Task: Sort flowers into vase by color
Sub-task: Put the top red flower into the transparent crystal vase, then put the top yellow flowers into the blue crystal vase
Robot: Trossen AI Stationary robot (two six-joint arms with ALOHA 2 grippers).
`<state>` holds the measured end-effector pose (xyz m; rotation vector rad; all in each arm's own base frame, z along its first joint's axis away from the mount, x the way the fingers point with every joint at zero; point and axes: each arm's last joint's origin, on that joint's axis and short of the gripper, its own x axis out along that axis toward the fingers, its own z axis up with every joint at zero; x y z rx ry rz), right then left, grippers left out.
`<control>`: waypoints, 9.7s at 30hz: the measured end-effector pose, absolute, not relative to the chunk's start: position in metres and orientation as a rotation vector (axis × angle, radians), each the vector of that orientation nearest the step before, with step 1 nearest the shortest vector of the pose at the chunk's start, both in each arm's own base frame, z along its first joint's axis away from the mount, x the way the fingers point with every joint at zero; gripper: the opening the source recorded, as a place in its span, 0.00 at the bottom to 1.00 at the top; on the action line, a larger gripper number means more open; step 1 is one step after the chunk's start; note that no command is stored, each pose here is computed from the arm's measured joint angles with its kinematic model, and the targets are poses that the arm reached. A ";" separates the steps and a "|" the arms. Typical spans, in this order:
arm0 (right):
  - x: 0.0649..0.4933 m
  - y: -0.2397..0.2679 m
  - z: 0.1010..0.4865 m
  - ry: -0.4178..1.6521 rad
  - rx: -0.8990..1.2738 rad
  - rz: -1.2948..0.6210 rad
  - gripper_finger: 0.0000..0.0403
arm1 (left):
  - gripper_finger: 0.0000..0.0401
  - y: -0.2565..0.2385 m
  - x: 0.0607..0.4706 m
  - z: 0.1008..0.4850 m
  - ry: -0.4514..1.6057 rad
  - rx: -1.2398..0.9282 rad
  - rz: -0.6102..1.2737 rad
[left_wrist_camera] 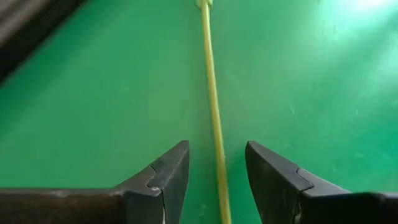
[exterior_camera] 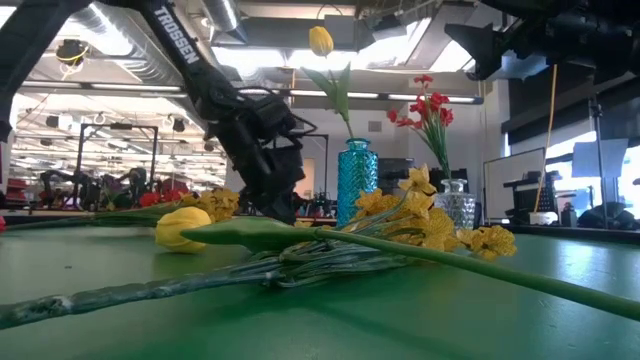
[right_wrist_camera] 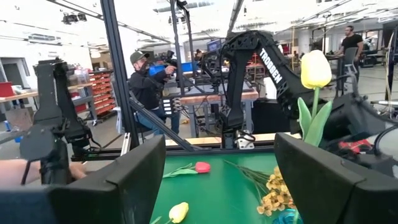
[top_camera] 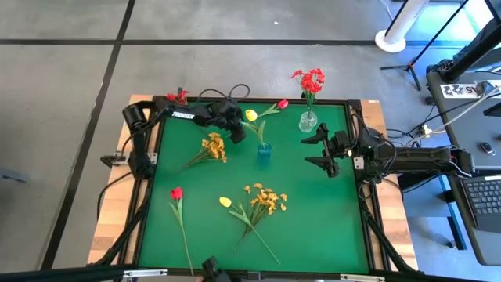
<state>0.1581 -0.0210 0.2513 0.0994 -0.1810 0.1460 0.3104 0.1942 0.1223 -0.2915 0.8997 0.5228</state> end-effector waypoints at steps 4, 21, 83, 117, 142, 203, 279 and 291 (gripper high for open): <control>0.158 -0.021 0.251 -0.180 0.112 0.147 0.74 | 0.38 0.194 0.312 0.114 0.915 -0.308 0.574; 0.158 -0.021 0.249 -0.158 0.133 0.149 0.74 | 0.01 0.195 0.309 0.115 0.964 -0.399 0.693; 0.237 0.017 0.321 -0.287 0.023 0.121 0.74 | 0.00 -0.031 0.342 0.327 0.116 -0.254 0.199; 0.214 0.014 0.335 -0.225 -0.022 0.068 0.11 | 0.00 -0.055 0.336 0.320 0.180 -0.182 0.262; 0.137 -0.002 0.349 -0.074 -0.090 -0.312 0.01 | 0.26 -0.049 0.286 0.357 0.177 -0.144 0.426; 0.184 -0.102 0.307 0.660 -0.039 -0.741 0.01 | 0.26 0.023 0.185 0.236 0.141 -0.289 0.496; 0.116 0.001 0.300 0.493 0.300 -0.189 0.72 | 0.26 0.016 0.147 0.153 1.040 -0.604 0.764; 0.116 0.001 0.300 0.493 0.300 -0.189 0.72 | 0.24 0.015 0.159 0.134 1.161 -0.614 0.743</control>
